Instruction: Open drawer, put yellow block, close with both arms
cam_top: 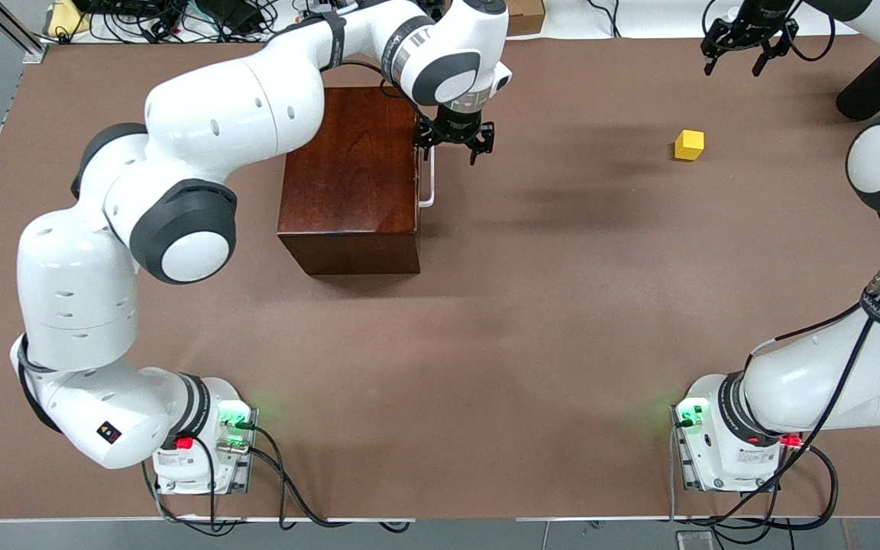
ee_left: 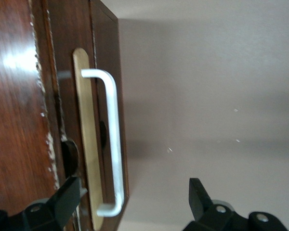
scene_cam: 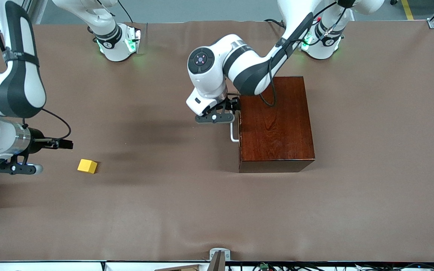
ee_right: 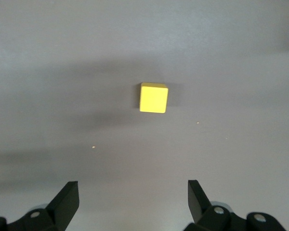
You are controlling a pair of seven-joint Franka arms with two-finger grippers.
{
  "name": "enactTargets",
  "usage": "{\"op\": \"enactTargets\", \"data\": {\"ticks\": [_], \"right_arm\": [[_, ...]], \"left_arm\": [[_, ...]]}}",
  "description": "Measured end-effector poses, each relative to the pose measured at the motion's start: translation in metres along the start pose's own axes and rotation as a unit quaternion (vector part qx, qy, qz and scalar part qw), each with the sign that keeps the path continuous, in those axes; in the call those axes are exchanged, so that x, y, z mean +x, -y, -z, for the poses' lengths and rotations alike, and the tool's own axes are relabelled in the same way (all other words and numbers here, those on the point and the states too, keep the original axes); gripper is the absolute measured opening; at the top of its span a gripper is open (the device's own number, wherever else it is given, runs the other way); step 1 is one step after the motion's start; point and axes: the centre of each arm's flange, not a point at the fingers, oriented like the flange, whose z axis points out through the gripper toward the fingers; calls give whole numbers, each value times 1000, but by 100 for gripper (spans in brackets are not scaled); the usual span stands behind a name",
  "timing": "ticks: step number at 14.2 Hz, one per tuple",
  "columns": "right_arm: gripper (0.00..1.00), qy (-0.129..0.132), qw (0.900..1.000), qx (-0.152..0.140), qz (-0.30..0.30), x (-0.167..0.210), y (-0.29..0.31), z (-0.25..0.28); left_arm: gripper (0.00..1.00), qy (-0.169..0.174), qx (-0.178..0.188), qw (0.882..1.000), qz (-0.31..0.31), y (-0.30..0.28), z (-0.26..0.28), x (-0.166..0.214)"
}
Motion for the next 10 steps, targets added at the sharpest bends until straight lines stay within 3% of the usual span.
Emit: {"op": "enactTargets", "data": {"ticks": [2,5,10], "right_arm": [[100,-19,1000,1,1,12,-7,-9],[100,-28,1000,0,9,26,-10,-29],[100,-18,1000,-3,11,43,-12,-69]], "left_arm": [[100,-2,10,1000,-1,0,-9,3],[100,-4,7,1000,-2,-3,-19,6],[100,-9,-1,1000,-1,-7,-31,11]]}}
